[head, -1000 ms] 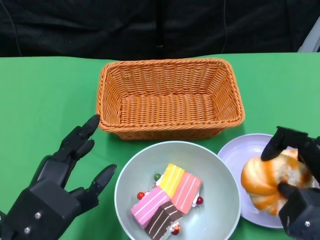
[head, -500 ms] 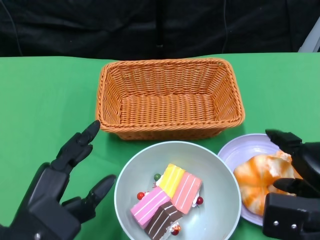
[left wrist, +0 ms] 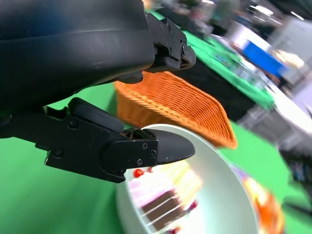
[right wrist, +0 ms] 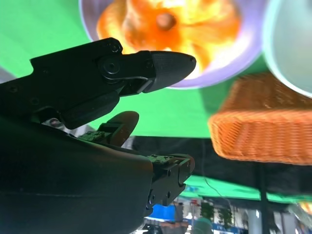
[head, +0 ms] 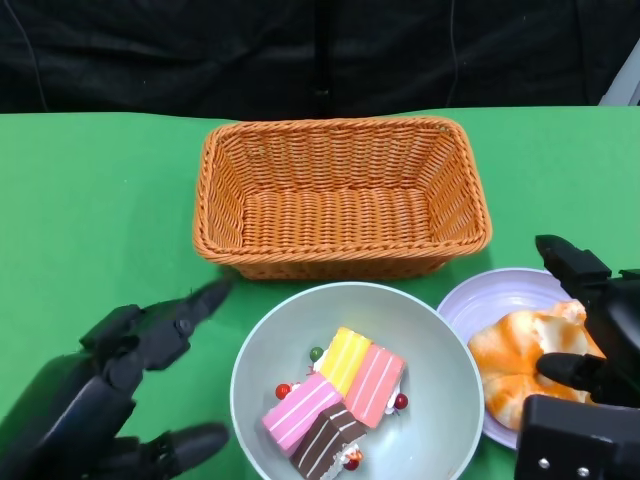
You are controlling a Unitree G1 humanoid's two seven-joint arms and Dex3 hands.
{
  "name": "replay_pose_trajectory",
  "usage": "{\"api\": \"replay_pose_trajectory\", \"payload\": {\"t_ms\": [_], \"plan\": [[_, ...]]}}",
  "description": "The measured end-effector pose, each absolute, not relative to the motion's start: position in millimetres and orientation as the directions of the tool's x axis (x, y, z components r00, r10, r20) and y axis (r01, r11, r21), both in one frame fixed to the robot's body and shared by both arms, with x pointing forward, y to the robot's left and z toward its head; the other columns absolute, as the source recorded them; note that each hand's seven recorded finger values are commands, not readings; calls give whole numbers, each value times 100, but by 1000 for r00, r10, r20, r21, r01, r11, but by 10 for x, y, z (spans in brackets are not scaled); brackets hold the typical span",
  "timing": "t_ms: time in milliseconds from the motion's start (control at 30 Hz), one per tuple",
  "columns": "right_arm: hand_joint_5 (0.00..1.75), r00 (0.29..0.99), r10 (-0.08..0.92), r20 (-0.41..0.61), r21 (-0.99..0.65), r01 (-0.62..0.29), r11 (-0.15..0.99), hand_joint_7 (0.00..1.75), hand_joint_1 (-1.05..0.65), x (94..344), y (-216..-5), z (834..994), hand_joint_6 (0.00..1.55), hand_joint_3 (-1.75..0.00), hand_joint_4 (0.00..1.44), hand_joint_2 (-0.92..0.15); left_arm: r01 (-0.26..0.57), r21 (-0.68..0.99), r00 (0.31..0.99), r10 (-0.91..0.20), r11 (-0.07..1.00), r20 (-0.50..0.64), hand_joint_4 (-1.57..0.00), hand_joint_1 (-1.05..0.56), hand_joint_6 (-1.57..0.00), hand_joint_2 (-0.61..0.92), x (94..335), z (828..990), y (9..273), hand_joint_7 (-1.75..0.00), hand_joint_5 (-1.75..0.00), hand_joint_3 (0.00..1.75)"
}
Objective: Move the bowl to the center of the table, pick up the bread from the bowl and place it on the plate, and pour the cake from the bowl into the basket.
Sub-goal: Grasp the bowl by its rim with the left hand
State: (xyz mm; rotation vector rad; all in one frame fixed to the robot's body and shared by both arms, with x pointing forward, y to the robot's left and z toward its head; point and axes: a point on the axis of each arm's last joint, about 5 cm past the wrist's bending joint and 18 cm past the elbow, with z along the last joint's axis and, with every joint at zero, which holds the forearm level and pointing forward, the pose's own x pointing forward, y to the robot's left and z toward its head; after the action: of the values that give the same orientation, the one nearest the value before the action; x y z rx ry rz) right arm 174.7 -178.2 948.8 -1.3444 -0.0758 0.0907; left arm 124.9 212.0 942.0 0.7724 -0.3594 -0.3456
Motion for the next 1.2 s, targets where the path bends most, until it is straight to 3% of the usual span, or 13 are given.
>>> {"api": "replay_pose_trajectory", "payload": {"t_ms": [100,167,333,533,800,1000,1100,1200], "plan": [[26,993,113,27,-969,-2,248,2,-80,1702,-1779,9541,13,-41,46,-92,173,770,854,-484,614,194,-2,-52,-26,92,1252,9442,2190,-4,-45,27],[26,994,110,21,-965,-9,263,2,-78,1676,-1789,9544,13,-41,45,-92,170,787,836,-510,593,204,-13,-42,-39,82,1264,9429,2199,-7,-51,19],[27,987,132,88,-932,34,362,3,-71,1514,-1769,9667,15,-40,43,-92,78,927,663,-714,367,227,-34,-37,-57,72,1420,9461,2258,-10,-60,8],[29,986,125,111,-908,49,417,3,-68,1424,-1772,9714,15,-40,42,-92,27,974,553,-815,225,173,-44,-39,-66,72,1550,9408,2161,-8,-57,3],[32,978,147,146,-876,59,478,4,-69,1330,-1724,9797,15,-44,40,-92,15,988,481,-867,156,130,-51,-38,-74,79,1710,9217,1999,-8,-59,2],[36,975,145,170,-849,70,523,5,-70,1259,-1701,9844,17,-43,41,-92,-11,997,441,-894,82,78,-53,-40,-77,84,1870,9069,1910,-6,-70,1],[37,976,139,168,-843,69,533,5,-70,1236,-1700,9850,16,-43,40,-92,-26,998,417,-907,53,59,-47,-40,-80,88,1946,8970,1860,-6,-87,1],[37,976,137,170,-835,69,547,5,-70,1214,-1690,9867,16,-43,39,-92,-27,1000,399,-916,14,24,-46,-41,-85,90,2013,8902,1826,-8,-91,1]]}}
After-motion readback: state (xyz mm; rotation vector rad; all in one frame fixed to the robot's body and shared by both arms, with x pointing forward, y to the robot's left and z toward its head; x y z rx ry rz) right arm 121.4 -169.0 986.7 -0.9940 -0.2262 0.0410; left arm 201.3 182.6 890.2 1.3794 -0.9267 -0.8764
